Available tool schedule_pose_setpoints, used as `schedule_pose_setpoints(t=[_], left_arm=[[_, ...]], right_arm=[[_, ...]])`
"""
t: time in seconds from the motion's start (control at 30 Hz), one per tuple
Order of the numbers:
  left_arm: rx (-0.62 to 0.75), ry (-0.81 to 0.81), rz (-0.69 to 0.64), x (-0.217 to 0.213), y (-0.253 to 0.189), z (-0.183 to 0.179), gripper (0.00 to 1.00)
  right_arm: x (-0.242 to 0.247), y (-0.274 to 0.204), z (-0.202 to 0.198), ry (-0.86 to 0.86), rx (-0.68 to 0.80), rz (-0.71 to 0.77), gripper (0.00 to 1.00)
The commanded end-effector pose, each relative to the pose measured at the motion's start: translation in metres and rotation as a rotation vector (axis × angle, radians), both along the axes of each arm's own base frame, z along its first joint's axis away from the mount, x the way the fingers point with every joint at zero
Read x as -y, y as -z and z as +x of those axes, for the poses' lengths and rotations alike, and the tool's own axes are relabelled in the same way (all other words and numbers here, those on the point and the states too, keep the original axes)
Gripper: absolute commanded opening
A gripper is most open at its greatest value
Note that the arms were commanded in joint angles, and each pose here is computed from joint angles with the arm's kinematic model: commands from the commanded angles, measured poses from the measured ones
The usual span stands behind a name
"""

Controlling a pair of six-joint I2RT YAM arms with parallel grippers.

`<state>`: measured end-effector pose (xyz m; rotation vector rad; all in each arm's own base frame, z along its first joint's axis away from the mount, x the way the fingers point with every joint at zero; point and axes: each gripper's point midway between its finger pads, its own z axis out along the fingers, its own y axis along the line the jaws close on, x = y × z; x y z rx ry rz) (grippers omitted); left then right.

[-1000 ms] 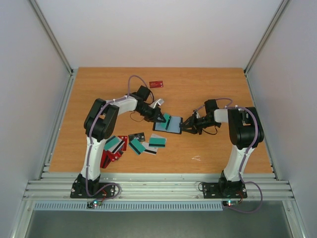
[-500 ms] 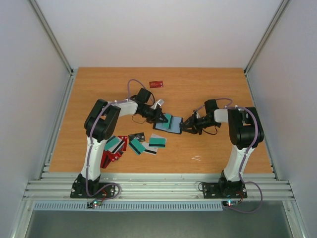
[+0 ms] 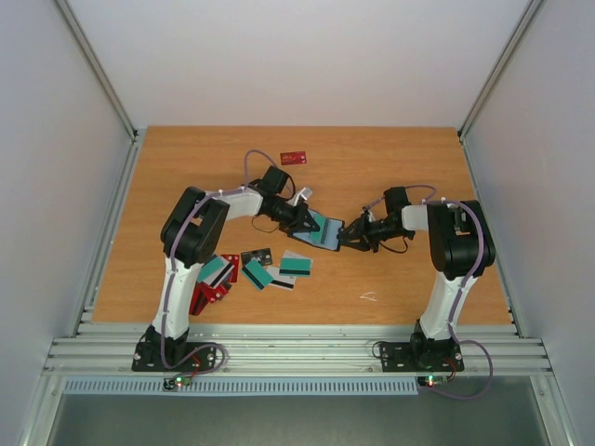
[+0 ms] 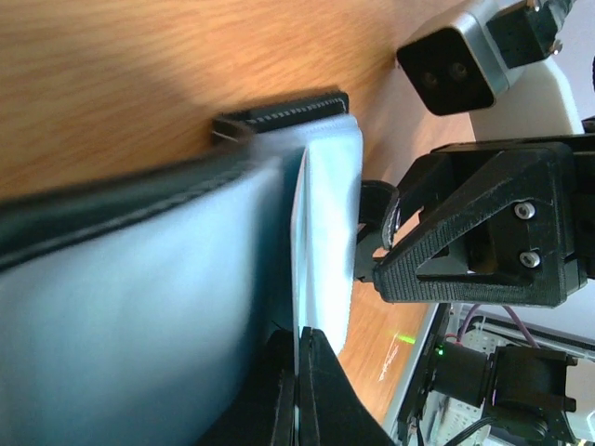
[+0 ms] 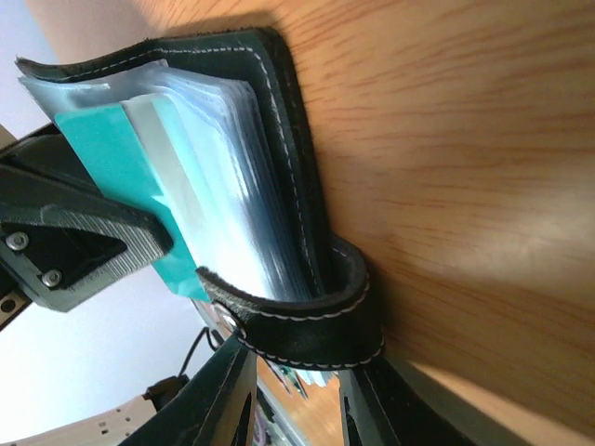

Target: Put the credit cards into the card holder

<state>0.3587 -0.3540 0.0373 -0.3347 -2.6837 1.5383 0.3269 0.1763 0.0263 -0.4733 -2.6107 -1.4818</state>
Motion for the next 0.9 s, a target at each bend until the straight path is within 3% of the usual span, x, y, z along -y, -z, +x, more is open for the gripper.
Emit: schedule_pose_setpoints(t=[0.0, 0.2, 0.37, 0.63, 0.87], left_arm=[[-0.075, 0.056, 0.039, 0.014, 0.017, -0.022, 0.00], [-0.092, 0.099, 0.092, 0.010, 0.017, -0.031, 0.00], [-0.087, 0.112, 0.090, 0.011, 0.015, -0.031, 0.07], [-0.079, 0.068, 0.168, 0.004, -0.002, -0.022, 0.37], [-0.144, 0.049, 0.268, -0.004, -0.006, -0.023, 0.41]], right_arm=[[-0.001, 0.016, -0.002, 0.012, -0.032, -0.015, 0.26], [-0.002, 0.014, 0.002, 0.022, -0.023, -0.016, 0.26], [-0.002, 0.013, 0.003, 0.031, -0.017, -0.014, 0.26], [-0.005, 0.012, 0.003, 0.040, -0.013, -0.015, 0.25], [-0.011, 0.014, 0.003, 0.038, -0.006, -0.008, 0.25]])
